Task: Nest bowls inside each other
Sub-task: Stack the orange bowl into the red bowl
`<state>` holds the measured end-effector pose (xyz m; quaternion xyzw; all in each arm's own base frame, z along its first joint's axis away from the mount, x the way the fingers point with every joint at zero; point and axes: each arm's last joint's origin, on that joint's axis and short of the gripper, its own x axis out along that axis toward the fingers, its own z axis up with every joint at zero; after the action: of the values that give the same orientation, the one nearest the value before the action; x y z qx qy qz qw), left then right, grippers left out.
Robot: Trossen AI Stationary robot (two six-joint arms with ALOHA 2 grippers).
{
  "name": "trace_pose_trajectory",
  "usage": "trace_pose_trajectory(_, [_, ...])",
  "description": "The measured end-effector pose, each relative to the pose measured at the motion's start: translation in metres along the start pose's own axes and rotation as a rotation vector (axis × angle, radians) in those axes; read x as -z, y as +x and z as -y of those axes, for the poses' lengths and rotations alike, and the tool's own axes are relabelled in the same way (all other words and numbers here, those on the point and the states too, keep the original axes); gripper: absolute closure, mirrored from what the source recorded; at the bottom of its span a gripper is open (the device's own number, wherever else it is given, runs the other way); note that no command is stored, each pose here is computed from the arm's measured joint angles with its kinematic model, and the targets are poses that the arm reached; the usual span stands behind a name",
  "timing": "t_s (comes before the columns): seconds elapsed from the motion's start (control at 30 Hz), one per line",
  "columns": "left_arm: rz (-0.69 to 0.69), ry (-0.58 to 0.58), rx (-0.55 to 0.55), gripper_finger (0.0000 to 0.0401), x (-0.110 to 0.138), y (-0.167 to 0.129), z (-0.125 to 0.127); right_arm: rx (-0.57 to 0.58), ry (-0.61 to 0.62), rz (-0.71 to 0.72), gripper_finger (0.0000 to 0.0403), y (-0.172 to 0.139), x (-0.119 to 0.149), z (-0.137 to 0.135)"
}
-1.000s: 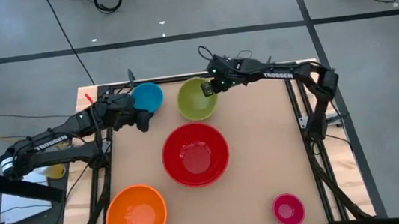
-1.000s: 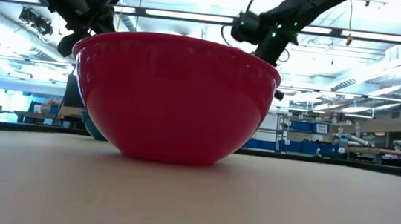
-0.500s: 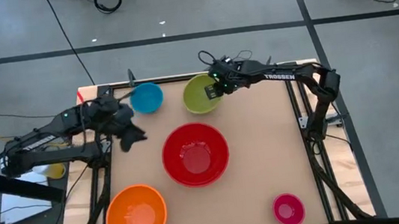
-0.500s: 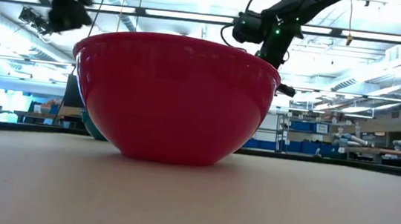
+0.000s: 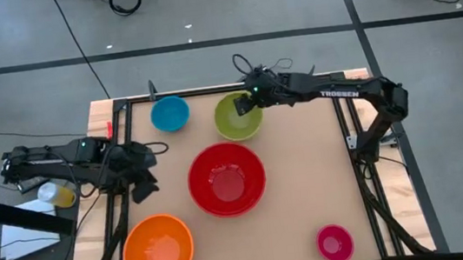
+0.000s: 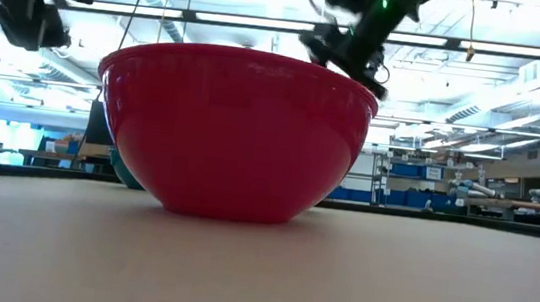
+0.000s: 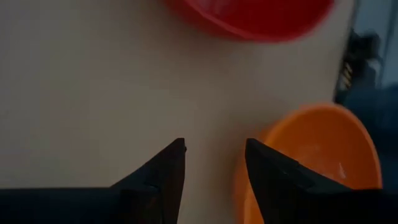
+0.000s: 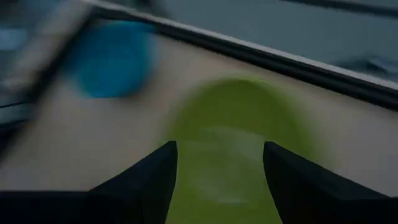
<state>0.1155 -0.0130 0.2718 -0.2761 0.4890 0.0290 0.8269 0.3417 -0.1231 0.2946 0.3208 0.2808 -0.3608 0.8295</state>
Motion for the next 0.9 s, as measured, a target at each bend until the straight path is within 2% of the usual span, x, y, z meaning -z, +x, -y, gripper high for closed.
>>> trace_pose_trajectory(0.2, [0.062,-0.229,-0.022,0.0232,-0.005,-0.008,0.003,-0.427,-0.178,0.113,0.0163,-0.008,0.010,-0.058])
trace_pose_trajectory(0.3, [0.091,-0.333,-0.006,0.0232,-0.008,-0.015,0.006,-0.551,-0.308,0.134,0.0163,-0.008,0.029,-0.084])
trace_pose_trajectory(0.5, [0.111,-0.358,0.002,0.0232,-0.009,-0.020,0.009,-0.707,-0.816,0.255,0.0163,-0.013,0.093,-0.138])
trace_pose_trajectory(0.63, [0.076,-0.292,-0.006,0.0232,-0.007,-0.020,0.008,-0.784,-1.162,0.367,0.0163,-0.012,0.150,-0.169])
trace_pose_trajectory(0.7, [0.059,-0.269,-0.014,0.0232,-0.005,-0.020,0.007,-0.780,-1.231,0.416,0.0163,-0.012,0.176,-0.180])
trace_pose_trajectory(0.9, [0.007,-0.233,-0.037,0.0232,-0.001,-0.020,0.005,-0.833,-1.198,0.555,0.0162,-0.013,0.232,-0.207])
